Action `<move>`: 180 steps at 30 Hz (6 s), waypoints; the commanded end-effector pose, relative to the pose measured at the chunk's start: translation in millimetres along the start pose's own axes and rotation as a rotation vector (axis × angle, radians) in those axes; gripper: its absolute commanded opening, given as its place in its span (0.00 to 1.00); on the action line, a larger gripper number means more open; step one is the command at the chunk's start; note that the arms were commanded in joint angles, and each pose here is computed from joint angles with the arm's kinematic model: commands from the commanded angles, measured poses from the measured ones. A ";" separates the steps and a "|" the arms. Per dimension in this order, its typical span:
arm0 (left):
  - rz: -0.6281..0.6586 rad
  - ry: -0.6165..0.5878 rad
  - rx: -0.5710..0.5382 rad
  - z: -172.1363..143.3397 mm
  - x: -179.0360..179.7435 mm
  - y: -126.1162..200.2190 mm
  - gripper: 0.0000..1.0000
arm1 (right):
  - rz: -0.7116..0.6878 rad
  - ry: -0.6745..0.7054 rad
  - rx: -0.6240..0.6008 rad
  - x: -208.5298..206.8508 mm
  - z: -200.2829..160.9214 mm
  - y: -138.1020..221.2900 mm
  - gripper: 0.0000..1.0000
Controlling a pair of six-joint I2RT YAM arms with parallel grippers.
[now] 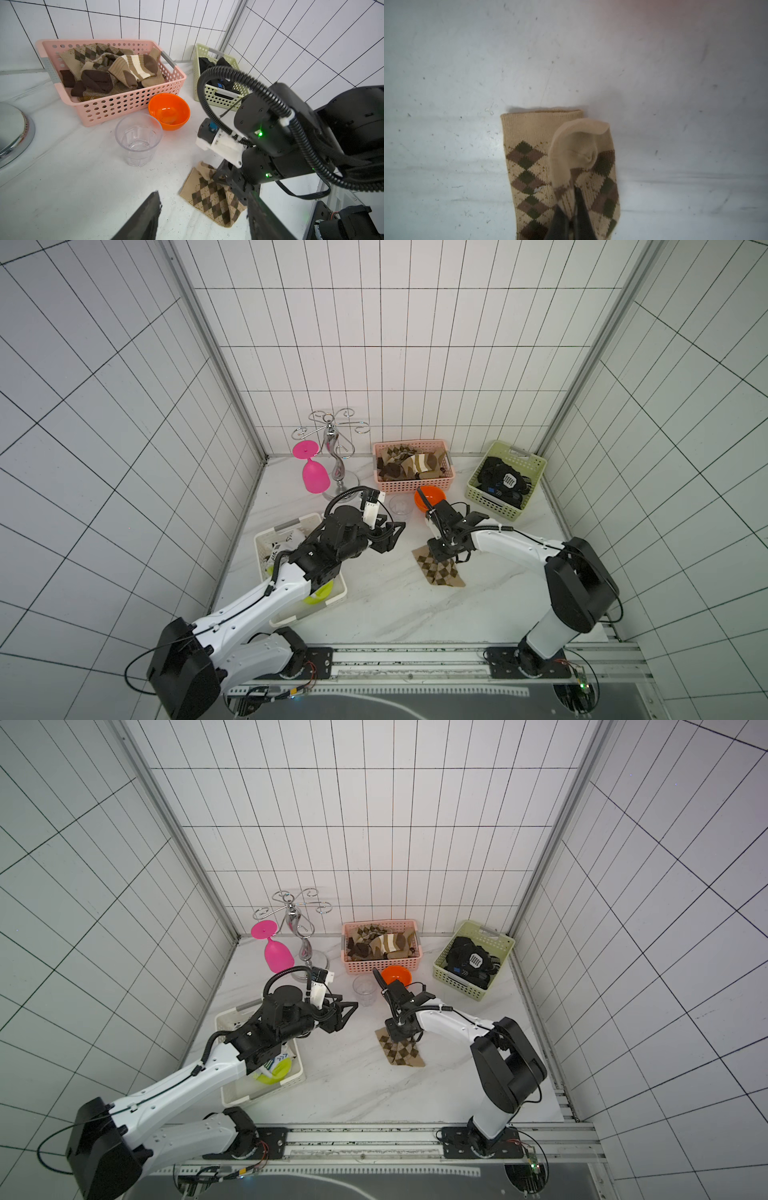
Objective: Sort the socks into the basket by color
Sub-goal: Pick up the sock at the center of the board, then place the sock in the bin, then reset both arms
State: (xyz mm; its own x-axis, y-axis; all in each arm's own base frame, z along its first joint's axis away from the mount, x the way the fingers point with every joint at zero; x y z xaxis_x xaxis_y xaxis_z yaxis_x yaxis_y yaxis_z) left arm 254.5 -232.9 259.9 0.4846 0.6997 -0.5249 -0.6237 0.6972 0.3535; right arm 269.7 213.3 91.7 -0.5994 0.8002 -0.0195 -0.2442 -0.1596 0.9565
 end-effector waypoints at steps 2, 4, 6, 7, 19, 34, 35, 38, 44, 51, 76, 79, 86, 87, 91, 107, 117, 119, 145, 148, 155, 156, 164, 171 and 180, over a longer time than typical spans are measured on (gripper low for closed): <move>0.001 0.005 -0.039 4.4 -0.9 3.7 0.67 | 0.079 0.074 0.084 22.9 -19.4 -12.1 0.00; 0.002 0.007 -0.038 3.7 0.0 3.3 0.67 | 0.098 0.078 0.100 27.0 -21.5 -17.4 0.00; 0.002 0.008 -0.034 2.8 0.2 2.7 0.67 | 0.120 0.080 0.102 29.9 -20.7 -18.4 0.04; 0.001 0.005 -0.036 3.3 -0.2 3.1 0.67 | 0.135 0.084 0.094 32.4 -19.6 -16.9 0.10; 0.018 -0.008 -0.075 8.1 1.2 10.8 0.67 | 0.216 0.097 0.013 43.4 -0.2 26.3 0.85; 0.049 0.007 -0.139 13.6 6.5 30.1 0.67 | 0.027 0.155 0.148 47.6 -28.1 -24.5 0.79; 0.051 0.009 -0.139 13.3 6.7 30.2 0.67 | 0.015 0.158 0.152 47.7 -29.6 -27.3 0.76; 0.055 0.013 -0.141 13.0 8.2 30.5 0.67 | -0.032 0.154 0.168 43.7 -34.0 -32.9 0.58; 0.052 0.010 -0.143 13.8 7.3 29.9 0.67 | -0.052 0.142 0.153 40.2 -33.7 -29.2 0.14; 0.056 0.003 -0.155 18.4 6.8 32.4 0.67 | -0.058 0.140 0.104 38.9 -20.3 -8.9 0.00; 0.109 0.001 -0.141 28.0 14.5 41.5 0.70 | -0.137 -0.076 -0.601 -105.3 220.9 162.6 0.00; 0.110 0.001 -0.135 28.1 14.9 42.7 0.71 | -0.177 -0.094 -0.676 -128.1 253.3 160.1 0.00; 0.117 0.003 -0.122 27.9 16.9 46.7 0.71 | -0.289 -0.090 -0.814 -175.1 301.0 142.0 0.00; 0.118 0.004 -0.121 27.7 17.3 47.0 0.71 | -0.301 -0.086 -0.826 -181.2 304.2 135.4 0.00; 0.124 0.005 -0.120 29.9 17.9 48.2 0.71 | -0.315 -0.068 -0.830 -199.1 310.5 99.3 0.00; 0.134 0.023 -0.098 36.2 20.4 28.5 0.71 | -0.209 -0.049 -0.711 -216.4 293.1 -17.2 0.05; 0.139 0.036 -0.098 37.2 20.9 26.3 0.71 | -0.183 -0.091 -0.721 -225.7 292.4 -25.0 0.35; 0.137 0.039 -0.101 37.6 20.5 25.4 0.71 | -0.185 -0.096 -0.728 -228.0 292.5 -20.5 0.41; 0.192 -0.013 -0.154 55.4 31.0 32.4 0.80 | -0.268 -0.173 -0.718 -218.7 272.3 92.0 1.00; 0.209 -0.020 -0.165 60.4 33.7 35.5 0.83 | -0.252 -0.178 -0.706 -207.3 261.9 103.5 0.99; 0.281 -0.021 -0.192 71.9 51.6 44.0 0.98 | -0.260 -0.196 -0.669 -181.9 211.1 130.3 0.99; 0.294 -0.025 -0.198 74.2 54.9 45.1 0.98 | -0.265 -0.210 -0.672 -179.8 199.7 135.5 1.00; 0.453 -0.041 -0.290 89.4 89.9 52.3 0.98 | -0.377 -0.346 -0.664 -190.3 113.4 140.6 0.99; 0.609 -0.050 -0.312 88.2 131.7 55.4 0.98 | -0.580 -0.538 -0.795 -235.2 28.1 140.9 0.99; 0.735 -0.055 -0.441 67.5 180.7 68.3 0.98 | -0.782 -0.720 -0.753 -278.3 -55.3 93.6 1.00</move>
State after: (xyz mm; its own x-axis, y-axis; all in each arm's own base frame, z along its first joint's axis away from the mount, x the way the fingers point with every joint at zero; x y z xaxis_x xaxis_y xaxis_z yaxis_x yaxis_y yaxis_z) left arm 334.9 -59.7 229.9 -0.0836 0.9665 -0.2429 -0.9372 0.0066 0.3488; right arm 375.5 -39.8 182.2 0.2955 0.9455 -0.1369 -0.8476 0.3256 0.4190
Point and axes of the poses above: each gripper's point midway between its finger pads, its own y axis back along the fingers, its own x axis along the line the jaws close on, z = x × y, the point moved 4 cm from there along y, back along the fingers, and after that the axes turned 11 degrees about y, right-handed, at the moved point
